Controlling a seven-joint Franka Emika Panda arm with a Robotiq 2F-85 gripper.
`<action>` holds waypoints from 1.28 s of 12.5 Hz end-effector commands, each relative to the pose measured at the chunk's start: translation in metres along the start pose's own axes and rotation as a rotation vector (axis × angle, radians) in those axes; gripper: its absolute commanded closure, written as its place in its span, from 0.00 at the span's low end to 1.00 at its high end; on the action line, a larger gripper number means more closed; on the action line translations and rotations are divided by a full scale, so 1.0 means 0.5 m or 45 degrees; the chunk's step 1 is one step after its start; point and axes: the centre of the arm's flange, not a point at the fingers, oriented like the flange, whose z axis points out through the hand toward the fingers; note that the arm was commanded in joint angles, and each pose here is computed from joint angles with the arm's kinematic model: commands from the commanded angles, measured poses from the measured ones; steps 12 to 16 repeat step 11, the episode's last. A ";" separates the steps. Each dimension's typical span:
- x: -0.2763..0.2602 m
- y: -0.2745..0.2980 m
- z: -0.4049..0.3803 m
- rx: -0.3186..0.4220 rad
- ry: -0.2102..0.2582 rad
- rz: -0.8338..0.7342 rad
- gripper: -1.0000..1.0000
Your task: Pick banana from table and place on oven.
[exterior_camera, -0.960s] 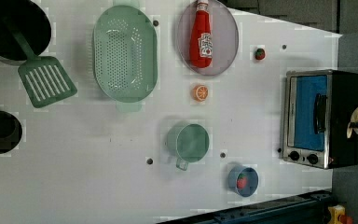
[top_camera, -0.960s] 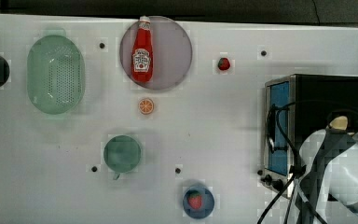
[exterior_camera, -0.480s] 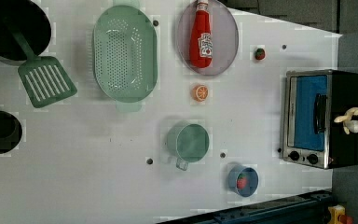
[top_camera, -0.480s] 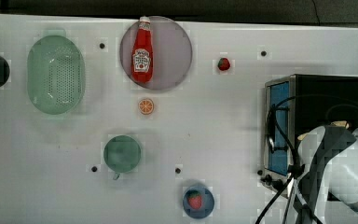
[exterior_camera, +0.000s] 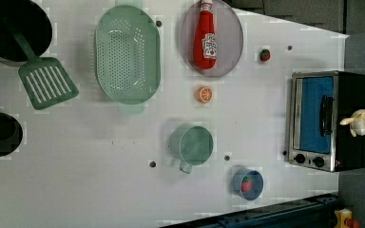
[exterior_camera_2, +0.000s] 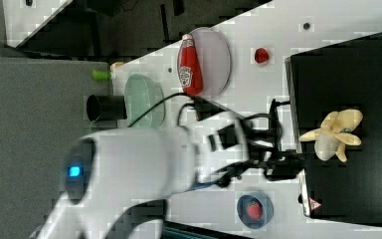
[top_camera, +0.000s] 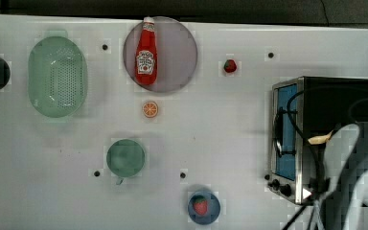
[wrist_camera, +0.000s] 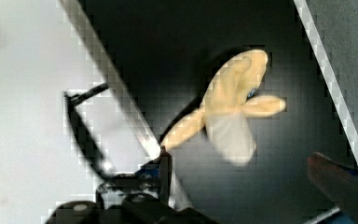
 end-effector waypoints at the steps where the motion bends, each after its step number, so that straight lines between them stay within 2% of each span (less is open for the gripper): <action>1: -0.014 -0.103 -0.191 0.111 0.118 -0.025 0.00; 3: -0.046 -0.182 -0.248 0.155 0.109 0.128 0.00; 7: -0.133 -0.383 -0.311 0.141 -0.014 0.406 0.00; 8: -0.153 -0.429 -0.322 0.133 -0.024 0.448 0.00; 11: -0.196 -0.506 -0.355 0.135 -0.011 0.570 0.00; 16: -0.196 -0.506 -0.355 0.135 -0.011 0.570 0.00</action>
